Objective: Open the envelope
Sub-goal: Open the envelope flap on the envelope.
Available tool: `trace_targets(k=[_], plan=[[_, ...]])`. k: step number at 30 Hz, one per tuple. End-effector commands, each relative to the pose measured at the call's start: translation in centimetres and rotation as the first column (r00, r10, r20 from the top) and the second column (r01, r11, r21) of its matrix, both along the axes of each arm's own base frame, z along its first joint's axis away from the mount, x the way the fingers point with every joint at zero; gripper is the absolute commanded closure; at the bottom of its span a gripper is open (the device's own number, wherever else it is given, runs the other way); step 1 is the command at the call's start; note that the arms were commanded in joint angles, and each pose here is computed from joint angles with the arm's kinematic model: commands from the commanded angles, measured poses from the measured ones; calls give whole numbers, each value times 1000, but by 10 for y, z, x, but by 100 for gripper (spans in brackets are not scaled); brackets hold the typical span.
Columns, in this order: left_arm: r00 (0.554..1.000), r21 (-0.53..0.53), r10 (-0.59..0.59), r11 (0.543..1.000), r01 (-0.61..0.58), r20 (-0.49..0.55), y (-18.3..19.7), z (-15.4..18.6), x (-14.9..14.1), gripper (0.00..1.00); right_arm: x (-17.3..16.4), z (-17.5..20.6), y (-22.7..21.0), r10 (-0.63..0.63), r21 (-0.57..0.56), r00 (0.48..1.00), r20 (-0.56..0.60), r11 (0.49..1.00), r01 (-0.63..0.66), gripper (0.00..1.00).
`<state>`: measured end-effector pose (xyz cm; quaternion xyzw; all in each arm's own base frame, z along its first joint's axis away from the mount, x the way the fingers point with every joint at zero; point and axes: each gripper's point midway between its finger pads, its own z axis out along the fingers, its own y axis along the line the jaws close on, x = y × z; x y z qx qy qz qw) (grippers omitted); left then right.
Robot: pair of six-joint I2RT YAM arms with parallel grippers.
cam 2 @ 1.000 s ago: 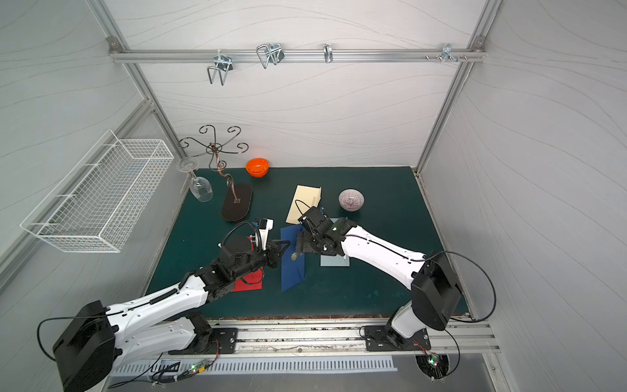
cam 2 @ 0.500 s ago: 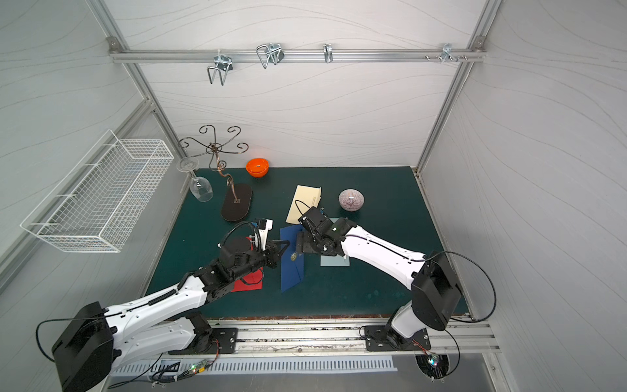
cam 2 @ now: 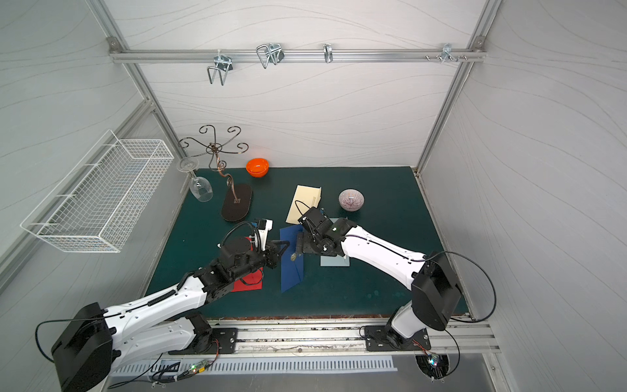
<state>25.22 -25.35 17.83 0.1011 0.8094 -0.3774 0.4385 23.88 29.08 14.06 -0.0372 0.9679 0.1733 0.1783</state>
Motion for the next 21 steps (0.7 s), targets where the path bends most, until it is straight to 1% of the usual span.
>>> trace_targets(k=[1,6,8,12,15,17,21], plan=[[997,-65,11,998,-5,82,-2,31,4,100,1,0,-22,-43,-79,999,17,996,44,7],[997,-64,5,998,-1,76,-4,29,4,100,2,2,-22,-43,-72,999,22,996,44,7],[997,-64,4,998,1,77,-4,30,4,100,1,5,-18,-32,-53,999,23,998,33,7],[997,-62,0,998,5,77,-5,29,4,100,-3,20,-1,23,54,999,31,998,-25,7],[997,-62,-2,998,7,77,-5,29,4,100,-2,25,3,10,107,999,46,994,-15,7],[997,-63,-4,998,9,78,-5,30,4,100,-1,22,2,-10,111,999,47,994,5,7],[996,-68,-23,997,29,88,-8,31,2,100,0,15,2,-10,77,1000,26,997,8,8]])
